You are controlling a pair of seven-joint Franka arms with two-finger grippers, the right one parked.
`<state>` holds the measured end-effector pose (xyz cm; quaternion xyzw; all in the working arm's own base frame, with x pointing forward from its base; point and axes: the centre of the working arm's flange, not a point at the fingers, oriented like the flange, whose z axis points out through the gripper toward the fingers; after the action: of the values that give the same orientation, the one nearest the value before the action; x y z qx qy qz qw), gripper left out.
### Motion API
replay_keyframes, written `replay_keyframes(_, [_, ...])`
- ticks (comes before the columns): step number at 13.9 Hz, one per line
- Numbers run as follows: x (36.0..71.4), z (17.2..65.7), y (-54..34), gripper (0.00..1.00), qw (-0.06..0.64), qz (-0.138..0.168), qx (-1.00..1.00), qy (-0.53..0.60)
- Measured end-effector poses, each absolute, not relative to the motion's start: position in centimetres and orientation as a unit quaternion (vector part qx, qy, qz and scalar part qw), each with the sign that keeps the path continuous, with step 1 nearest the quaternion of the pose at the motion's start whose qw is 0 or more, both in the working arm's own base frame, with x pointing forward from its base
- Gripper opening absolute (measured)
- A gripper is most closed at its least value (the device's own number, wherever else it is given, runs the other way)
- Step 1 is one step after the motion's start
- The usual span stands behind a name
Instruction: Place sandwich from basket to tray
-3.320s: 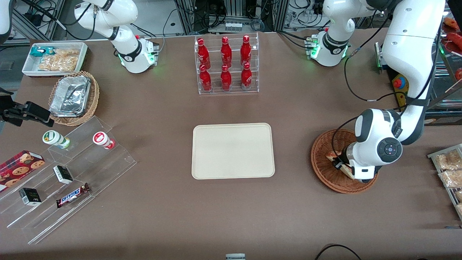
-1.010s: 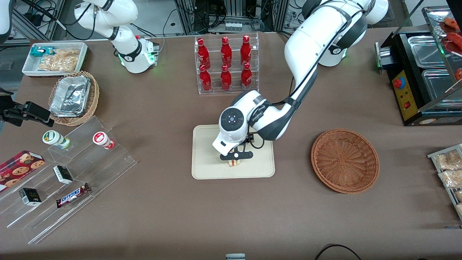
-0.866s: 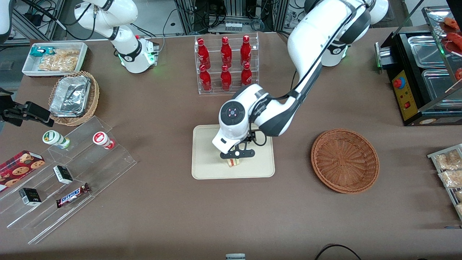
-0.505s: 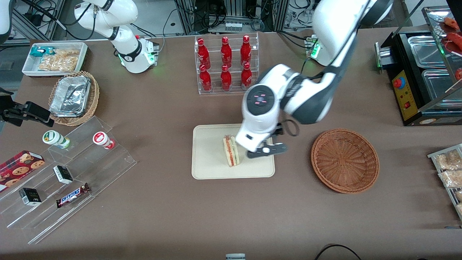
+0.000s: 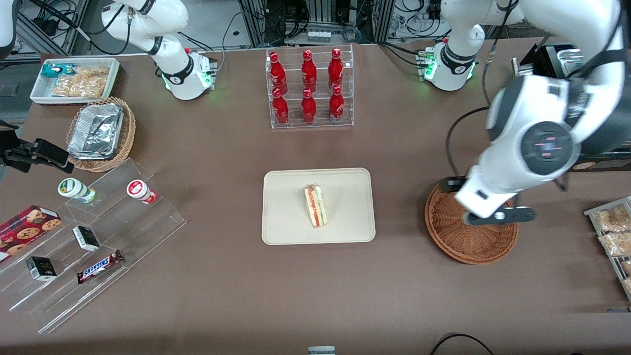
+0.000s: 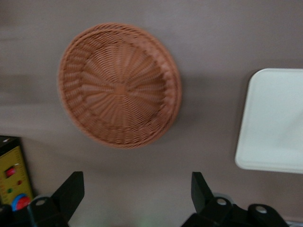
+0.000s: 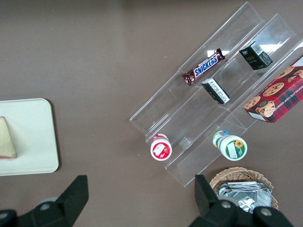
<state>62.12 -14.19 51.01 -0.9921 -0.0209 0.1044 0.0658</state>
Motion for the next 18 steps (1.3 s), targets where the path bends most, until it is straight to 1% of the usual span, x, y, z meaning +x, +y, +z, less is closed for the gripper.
replay_keyframes(2, [60.9, 53.0, -11.2, 1.00, 0.072, 0.124, -0.989, -0.036])
replay_keyframes(4, [58.8, 55.1, -10.0, 1.00, 0.080, 0.132, -0.987, -0.043])
replay_keyframes(8, [53.2, 56.3, -10.5, 1.00, 0.098, 0.124, -0.987, -0.036])
replay_keyframes(10, [51.3, 56.8, -10.3, 1.00, 0.102, 0.121, -0.987, -0.029])
replay_keyframes(12, [50.4, 57.7, -9.3, 1.00, 0.096, 0.122, -0.988, -0.014])
replay_keyframes(16, [50.2, 59.3, -7.0, 1.00, 0.087, 0.112, -0.990, -0.025])
replay_keyframes(18, [50.1, 60.0, -6.9, 1.00, 0.086, 0.120, -0.989, -0.028])
